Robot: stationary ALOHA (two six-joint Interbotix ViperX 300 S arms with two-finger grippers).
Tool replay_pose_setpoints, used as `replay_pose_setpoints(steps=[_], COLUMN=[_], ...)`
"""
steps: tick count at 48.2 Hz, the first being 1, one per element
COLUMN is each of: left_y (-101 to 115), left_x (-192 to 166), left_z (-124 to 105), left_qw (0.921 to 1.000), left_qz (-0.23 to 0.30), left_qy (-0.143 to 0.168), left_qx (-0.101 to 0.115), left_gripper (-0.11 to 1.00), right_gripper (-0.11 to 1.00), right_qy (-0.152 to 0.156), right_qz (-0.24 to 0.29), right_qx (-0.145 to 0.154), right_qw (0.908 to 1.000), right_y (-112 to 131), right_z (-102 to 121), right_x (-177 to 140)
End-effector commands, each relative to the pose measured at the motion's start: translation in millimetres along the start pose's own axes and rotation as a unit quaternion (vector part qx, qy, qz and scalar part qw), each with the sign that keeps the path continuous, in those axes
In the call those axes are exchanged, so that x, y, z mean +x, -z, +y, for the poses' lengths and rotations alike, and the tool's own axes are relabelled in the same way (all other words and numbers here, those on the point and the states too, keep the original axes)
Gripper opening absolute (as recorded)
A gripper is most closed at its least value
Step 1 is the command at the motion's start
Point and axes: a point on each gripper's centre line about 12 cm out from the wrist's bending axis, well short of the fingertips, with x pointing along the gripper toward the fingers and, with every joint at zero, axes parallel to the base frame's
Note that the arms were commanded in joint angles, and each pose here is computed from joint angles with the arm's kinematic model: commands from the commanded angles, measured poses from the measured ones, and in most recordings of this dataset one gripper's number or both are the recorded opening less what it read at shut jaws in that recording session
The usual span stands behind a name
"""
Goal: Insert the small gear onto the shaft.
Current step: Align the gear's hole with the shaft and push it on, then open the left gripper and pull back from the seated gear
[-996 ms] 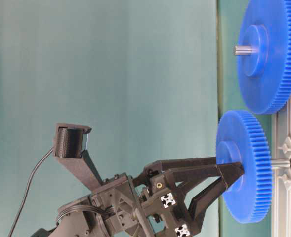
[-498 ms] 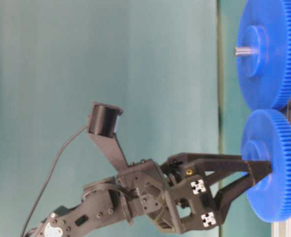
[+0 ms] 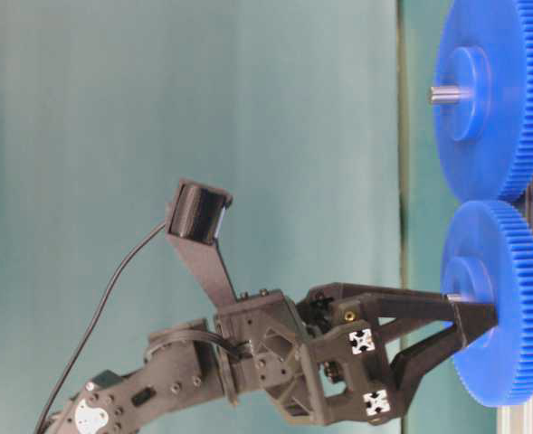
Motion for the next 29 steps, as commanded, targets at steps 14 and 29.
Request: replay_pose_setpoints(steps=[14,29], left_y=[-15.5,-13.2], left_x=[-50.6,-56.0], left_z=[6.4,6.1], left_qw=[0.9978,0.9967], left_qz=[-0.065,-0.076], left_qy=[-0.010,-0.009], left_qx=[-0.010,-0.028], left_gripper=[0.85,0.84], right_gripper=[0.04,0.04], right_qy=[-0.003,-0.003], right_qz=[-0.009,-0.010], right_qx=[0.005,0.005], right_qw=[0.9999,0.9999], right_y=[-3.3,-2.7], right_z=[1.1,0.9], right_x=[-2.6,-3.3])
